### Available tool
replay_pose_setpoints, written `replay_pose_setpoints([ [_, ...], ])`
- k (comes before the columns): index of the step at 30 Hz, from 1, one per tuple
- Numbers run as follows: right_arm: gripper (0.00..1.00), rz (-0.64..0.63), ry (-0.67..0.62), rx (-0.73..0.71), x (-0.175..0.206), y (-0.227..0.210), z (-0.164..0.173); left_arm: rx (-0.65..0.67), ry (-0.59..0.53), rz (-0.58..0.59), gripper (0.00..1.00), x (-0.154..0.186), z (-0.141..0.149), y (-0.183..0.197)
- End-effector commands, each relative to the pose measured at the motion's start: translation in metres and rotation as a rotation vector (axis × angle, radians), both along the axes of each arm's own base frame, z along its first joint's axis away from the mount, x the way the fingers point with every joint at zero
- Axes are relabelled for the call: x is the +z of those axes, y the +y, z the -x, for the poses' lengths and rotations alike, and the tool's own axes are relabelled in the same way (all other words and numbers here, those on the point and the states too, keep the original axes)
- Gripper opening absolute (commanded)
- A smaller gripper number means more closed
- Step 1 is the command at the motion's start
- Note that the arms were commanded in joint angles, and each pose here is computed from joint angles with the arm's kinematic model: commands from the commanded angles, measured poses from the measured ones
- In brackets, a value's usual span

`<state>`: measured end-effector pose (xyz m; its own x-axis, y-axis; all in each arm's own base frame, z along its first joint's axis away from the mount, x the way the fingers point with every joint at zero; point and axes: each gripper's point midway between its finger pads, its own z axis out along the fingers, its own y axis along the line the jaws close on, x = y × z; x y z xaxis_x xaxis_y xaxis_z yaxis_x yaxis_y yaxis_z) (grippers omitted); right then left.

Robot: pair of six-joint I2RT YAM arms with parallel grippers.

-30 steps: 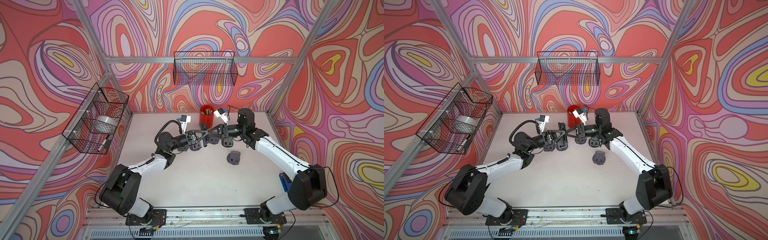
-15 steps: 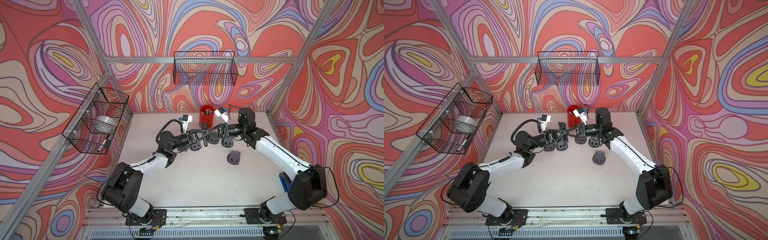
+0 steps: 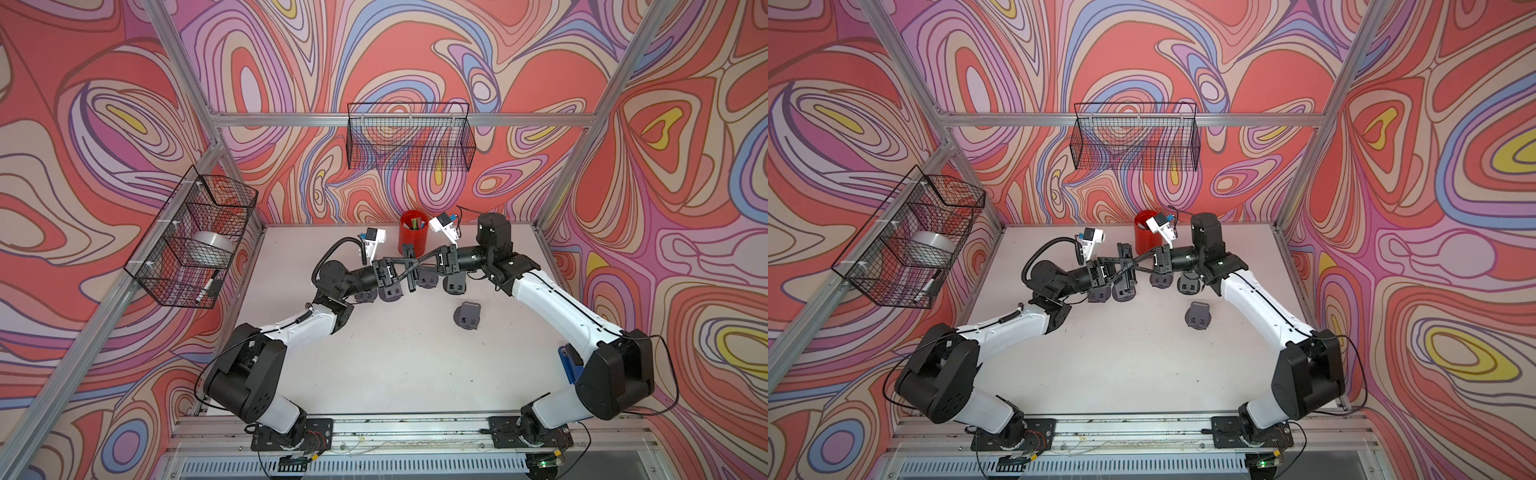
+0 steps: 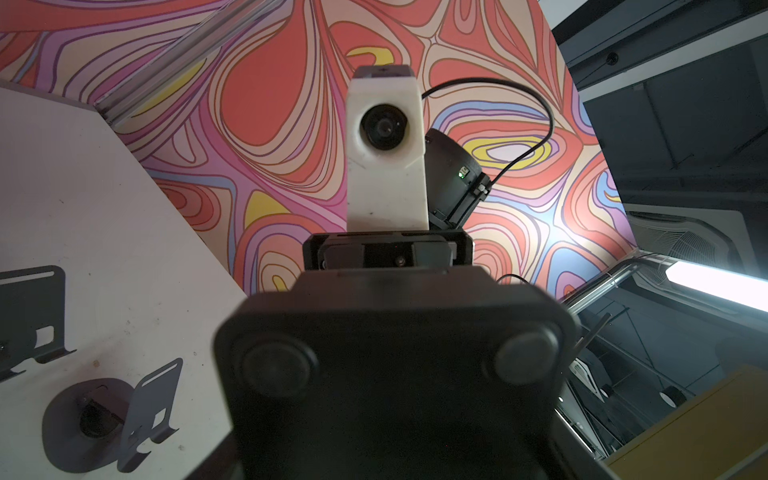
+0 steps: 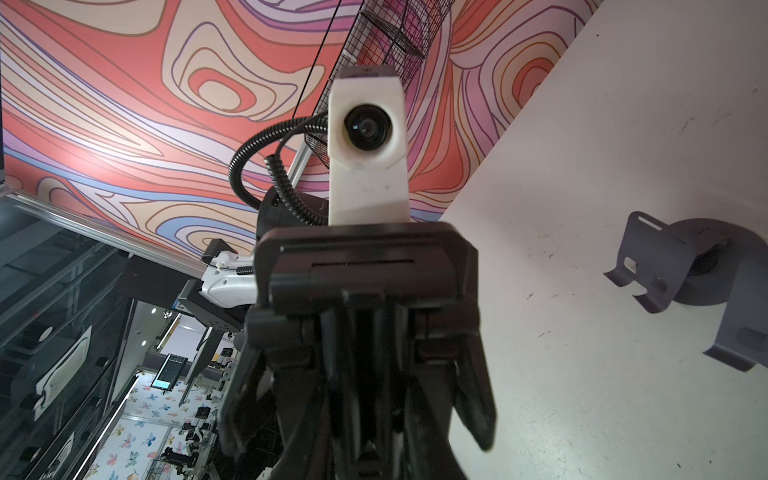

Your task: Open the phone stand

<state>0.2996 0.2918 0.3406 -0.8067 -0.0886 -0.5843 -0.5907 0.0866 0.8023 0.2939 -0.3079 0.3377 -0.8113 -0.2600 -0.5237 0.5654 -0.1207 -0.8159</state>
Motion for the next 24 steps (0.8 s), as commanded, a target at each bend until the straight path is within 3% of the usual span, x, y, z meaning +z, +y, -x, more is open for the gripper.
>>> replay_pose_setpoints([
  [1,0.00,-0.003,-0.034,0.018,0.008,-0.003,0.001,-0.069,-0.117,0.027,0.09,0.023,0.017,-0.001],
  [24,0.00,-0.015,-0.054,-0.011,0.012,-0.049,-0.009,-0.087,-0.100,-0.036,0.03,0.020,0.020,0.032],
])
